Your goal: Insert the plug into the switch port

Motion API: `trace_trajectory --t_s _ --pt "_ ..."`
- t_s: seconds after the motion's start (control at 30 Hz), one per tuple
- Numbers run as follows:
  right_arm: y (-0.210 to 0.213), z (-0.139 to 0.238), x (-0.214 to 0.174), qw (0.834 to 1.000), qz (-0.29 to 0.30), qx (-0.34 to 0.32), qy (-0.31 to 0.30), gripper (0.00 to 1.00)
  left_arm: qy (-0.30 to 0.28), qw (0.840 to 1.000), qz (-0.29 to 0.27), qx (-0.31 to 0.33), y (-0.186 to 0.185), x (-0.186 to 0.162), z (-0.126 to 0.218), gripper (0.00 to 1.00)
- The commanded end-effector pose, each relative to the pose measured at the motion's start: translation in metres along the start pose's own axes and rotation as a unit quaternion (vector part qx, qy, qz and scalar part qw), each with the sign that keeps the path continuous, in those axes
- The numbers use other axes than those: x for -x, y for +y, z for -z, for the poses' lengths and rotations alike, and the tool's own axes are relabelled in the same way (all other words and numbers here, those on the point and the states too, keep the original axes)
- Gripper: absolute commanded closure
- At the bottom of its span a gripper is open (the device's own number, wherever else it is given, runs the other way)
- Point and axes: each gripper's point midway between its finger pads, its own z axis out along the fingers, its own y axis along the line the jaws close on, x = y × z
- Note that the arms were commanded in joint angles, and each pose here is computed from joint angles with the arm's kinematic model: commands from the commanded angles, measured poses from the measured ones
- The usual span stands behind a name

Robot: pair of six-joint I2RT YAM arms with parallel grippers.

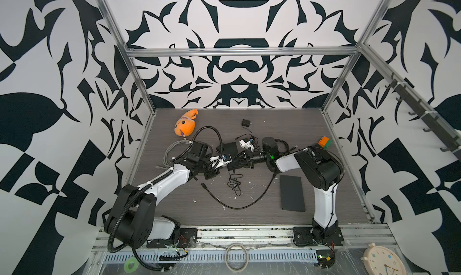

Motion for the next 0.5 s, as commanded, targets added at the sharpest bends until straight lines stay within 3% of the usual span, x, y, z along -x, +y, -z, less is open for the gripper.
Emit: trace_trajectory --t_s 0.0,0.47 --pt "0.0426 -0.0137 -0.0192 0.994 0.097 0.044 0.041 0.96 -0.046 0.998 -0.020 -0.022 -0.0008 0.0216 0.0002 1.00" --pt "0.0440 -0.0148 -0.0203 0.993 0.097 0.049 0.043 0.96 -0.039 0.999 -0.018 -0.010 0.0071 0.0151 0.0020 1.00"
